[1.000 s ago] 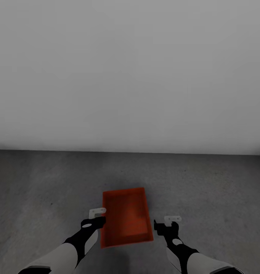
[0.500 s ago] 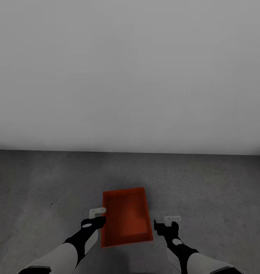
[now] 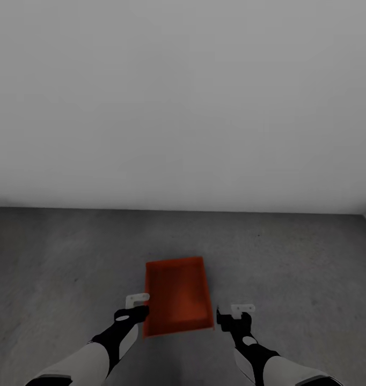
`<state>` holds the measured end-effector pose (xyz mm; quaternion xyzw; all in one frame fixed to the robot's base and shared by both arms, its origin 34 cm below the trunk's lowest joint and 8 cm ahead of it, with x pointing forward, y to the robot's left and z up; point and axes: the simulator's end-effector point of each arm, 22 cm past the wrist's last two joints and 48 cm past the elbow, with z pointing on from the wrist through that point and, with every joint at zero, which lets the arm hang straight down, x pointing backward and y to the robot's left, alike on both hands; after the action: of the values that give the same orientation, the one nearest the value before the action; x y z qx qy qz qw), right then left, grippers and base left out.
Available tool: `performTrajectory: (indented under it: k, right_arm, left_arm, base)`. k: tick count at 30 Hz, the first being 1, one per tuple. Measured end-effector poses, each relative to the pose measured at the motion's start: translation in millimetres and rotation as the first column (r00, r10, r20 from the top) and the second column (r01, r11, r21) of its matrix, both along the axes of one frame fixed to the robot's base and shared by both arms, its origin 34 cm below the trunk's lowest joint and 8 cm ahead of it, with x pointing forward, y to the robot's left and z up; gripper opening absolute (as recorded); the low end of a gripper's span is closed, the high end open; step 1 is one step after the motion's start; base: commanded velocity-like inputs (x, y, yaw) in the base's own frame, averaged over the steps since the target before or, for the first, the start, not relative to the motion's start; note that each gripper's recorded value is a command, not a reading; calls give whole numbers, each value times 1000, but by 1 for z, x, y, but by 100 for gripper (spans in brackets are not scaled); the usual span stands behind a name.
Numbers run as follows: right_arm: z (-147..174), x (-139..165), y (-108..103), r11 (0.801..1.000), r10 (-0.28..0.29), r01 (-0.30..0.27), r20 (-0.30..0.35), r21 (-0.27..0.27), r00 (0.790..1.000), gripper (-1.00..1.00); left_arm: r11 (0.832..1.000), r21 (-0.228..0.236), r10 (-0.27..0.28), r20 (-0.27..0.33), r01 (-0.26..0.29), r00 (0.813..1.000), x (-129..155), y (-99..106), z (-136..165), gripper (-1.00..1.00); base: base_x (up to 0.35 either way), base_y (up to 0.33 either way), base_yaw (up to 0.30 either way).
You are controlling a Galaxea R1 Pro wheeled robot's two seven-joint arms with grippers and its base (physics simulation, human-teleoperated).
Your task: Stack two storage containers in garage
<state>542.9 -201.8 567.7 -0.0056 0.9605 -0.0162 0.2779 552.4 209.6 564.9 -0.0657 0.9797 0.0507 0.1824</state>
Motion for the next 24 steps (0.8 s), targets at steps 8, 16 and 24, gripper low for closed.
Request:
performTrajectory:
  k: [8, 16, 24]
  right_arm:
    - [0, 0, 0, 1000, 0, 0, -1, 0, 1000, 100]
    - [0, 0, 0, 1000, 0, 0, 0, 0, 1000, 100]
    - [0, 0, 0, 1000, -1, 1, 0, 0, 1000, 100]
  left_arm:
    - [1000, -1, 0, -5, 0, 1000, -2, 0, -1, 100]
    - [1000, -1, 0, -7, 0, 1000, -3, 0, -1, 100]
    - [1000, 1, -1, -9, 1, 1000, -4, 0, -2, 100]
  base:
    - [-343, 0, 0]
    - [-345, 0, 0]
    - [-345, 1, 0]
